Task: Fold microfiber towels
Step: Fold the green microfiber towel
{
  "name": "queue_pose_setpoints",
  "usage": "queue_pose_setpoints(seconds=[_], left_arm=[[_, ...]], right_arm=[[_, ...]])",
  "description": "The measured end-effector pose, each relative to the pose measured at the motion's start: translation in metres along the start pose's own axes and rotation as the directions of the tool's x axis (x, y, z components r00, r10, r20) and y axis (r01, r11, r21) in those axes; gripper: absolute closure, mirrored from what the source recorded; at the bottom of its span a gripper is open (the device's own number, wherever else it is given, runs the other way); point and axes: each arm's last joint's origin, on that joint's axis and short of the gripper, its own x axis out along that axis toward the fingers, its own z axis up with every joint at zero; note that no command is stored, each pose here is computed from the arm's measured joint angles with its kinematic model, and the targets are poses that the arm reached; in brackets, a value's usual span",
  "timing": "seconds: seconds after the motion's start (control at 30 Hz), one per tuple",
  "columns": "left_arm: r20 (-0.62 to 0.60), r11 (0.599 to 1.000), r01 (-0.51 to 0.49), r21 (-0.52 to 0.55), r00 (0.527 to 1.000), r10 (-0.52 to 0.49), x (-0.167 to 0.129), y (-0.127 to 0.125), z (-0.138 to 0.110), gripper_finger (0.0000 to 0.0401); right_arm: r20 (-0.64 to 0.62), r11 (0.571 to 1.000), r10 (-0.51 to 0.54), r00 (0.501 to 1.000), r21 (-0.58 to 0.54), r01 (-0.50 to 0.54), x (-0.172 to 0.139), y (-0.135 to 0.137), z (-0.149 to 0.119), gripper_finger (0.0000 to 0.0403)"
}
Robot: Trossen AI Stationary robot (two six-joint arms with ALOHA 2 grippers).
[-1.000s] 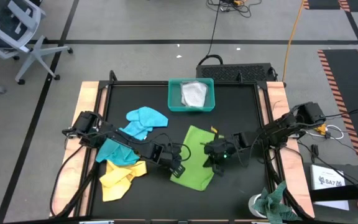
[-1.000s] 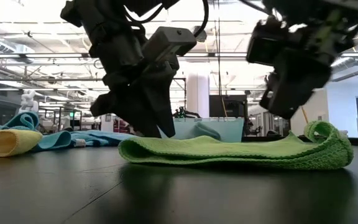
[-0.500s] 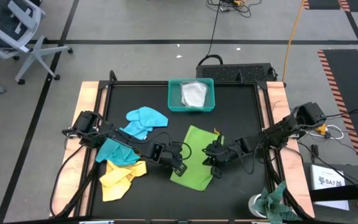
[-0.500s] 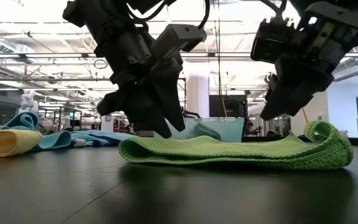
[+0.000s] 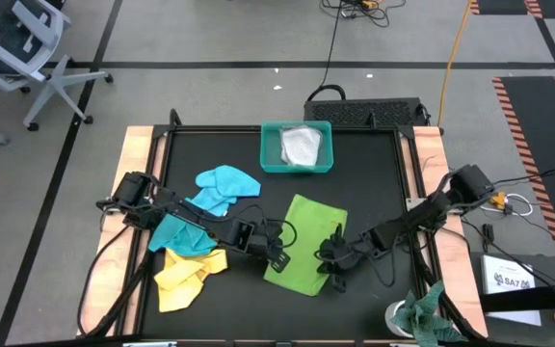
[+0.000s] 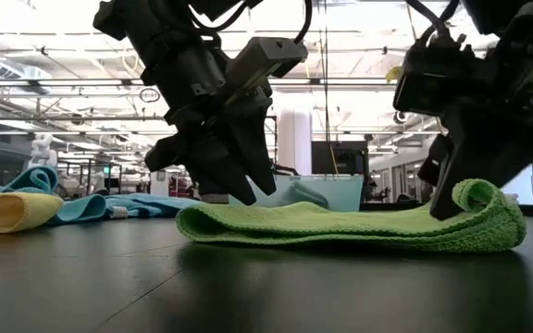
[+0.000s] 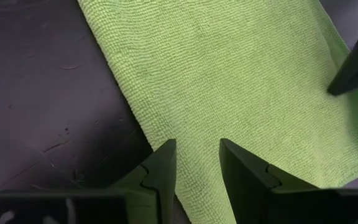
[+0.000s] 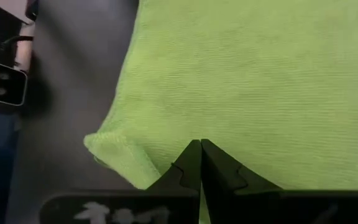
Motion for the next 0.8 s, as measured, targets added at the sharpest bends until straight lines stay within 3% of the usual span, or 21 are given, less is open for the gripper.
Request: queue_pose_setpoints(seconds=[0.4,0.8], left_arm=[[0.000,1.000,-0.001,-0.001,1.000,0.001,0.000,0.000,0.000,0.0279],[0.000,1.000,-0.001,0.002,1.000,0.001,0.000,0.000,0.000,0.0279]], right_arm=[[-0.079,0.994,0.113,0.990,0.016,-0.113,0.003,0.012,-0.011,0.0403],[-0.096,0.987,0.157,0.983,0.002,-0.158,-0.009,0.027,-0.018,0.0403]])
